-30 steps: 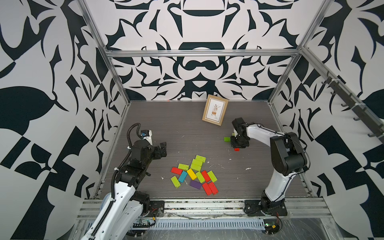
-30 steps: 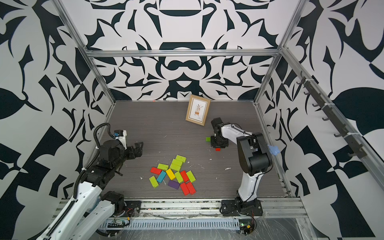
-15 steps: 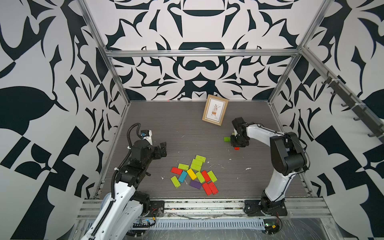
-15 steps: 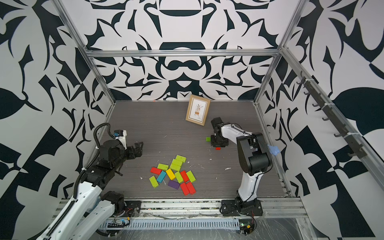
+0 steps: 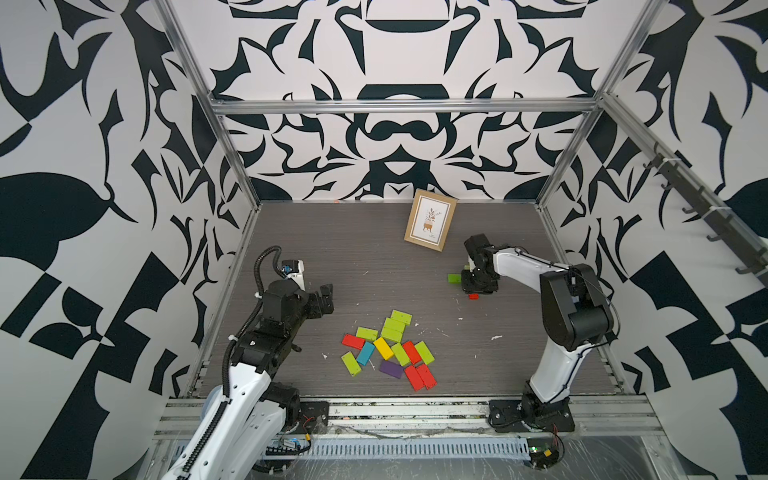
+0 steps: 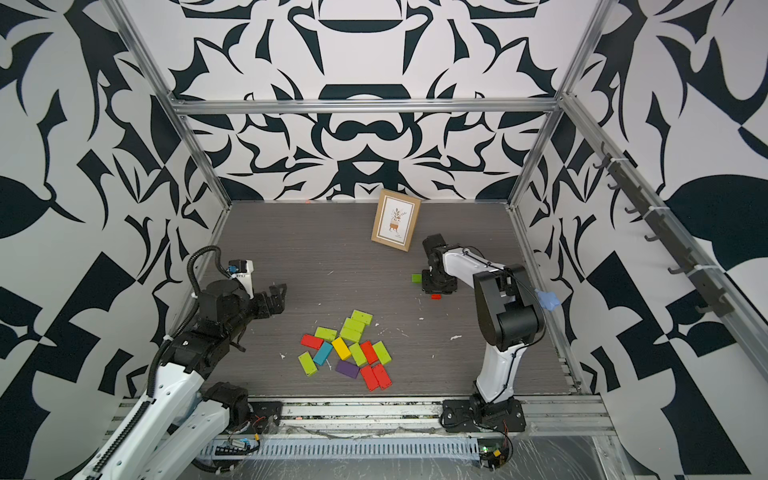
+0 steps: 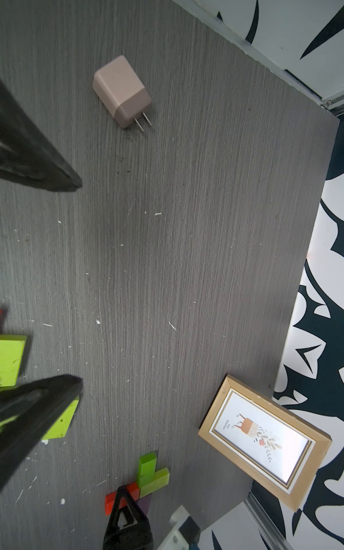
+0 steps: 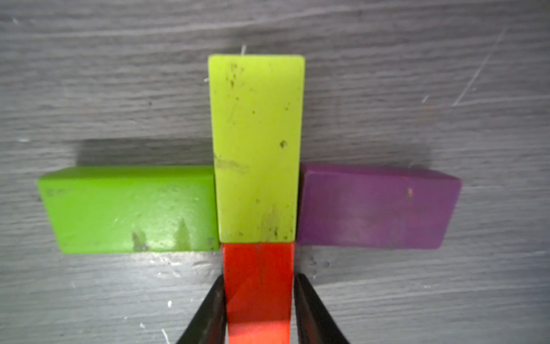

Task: Assemble the letter t with building blocks
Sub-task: Assemble the building block at the center of the board.

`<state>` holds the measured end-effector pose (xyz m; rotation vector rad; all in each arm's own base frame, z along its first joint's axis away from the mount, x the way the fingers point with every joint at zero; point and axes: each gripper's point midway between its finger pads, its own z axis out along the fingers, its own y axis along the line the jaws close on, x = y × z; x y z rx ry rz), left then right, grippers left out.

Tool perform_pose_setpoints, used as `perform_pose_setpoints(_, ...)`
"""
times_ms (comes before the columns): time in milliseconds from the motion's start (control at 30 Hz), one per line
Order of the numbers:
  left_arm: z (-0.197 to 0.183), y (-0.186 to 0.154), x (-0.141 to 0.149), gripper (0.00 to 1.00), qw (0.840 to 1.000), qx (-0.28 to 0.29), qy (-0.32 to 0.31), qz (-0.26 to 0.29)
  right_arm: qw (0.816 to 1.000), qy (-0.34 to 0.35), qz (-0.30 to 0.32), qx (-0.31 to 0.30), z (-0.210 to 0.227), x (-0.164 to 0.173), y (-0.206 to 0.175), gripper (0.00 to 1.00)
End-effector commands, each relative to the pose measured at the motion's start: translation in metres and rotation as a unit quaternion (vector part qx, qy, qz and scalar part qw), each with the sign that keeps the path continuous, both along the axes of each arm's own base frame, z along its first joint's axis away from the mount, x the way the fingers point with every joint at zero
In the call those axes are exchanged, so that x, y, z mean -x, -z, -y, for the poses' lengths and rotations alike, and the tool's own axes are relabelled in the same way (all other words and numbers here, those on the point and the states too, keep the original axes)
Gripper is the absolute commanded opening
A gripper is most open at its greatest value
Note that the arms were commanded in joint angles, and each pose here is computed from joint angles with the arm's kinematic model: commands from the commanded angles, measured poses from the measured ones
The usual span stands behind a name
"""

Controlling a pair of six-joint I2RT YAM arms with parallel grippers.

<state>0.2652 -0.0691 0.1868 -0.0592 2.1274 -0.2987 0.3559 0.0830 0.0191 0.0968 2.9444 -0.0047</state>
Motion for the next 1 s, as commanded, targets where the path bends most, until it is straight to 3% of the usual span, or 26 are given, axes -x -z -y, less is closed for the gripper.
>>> perform_pose_setpoints(0, -0.001, -0.004, 0.000, 1.00, 1.000, 0.000, -0.003, 0.002, 1.000, 0.004, -0.005, -0.003, -0.001, 0.000, -0.001, 0.47)
perform_pose_setpoints(600, 0.000, -0.001, 0.001, 1.00, 1.000, 0.004, -0.002, -0.001, 0.998, -0.027, 0.043, -0.025, -0.005, 0.004, -0.069, 0.64)
perform_pose_setpoints(967, -0.001, -0.002, 0.000, 1.00, 1.000, 0.004, -0.004, 0.000, 0.990, -0.095, 0.064, -0.077, -0.043, 0.052, -0.100, 0.64)
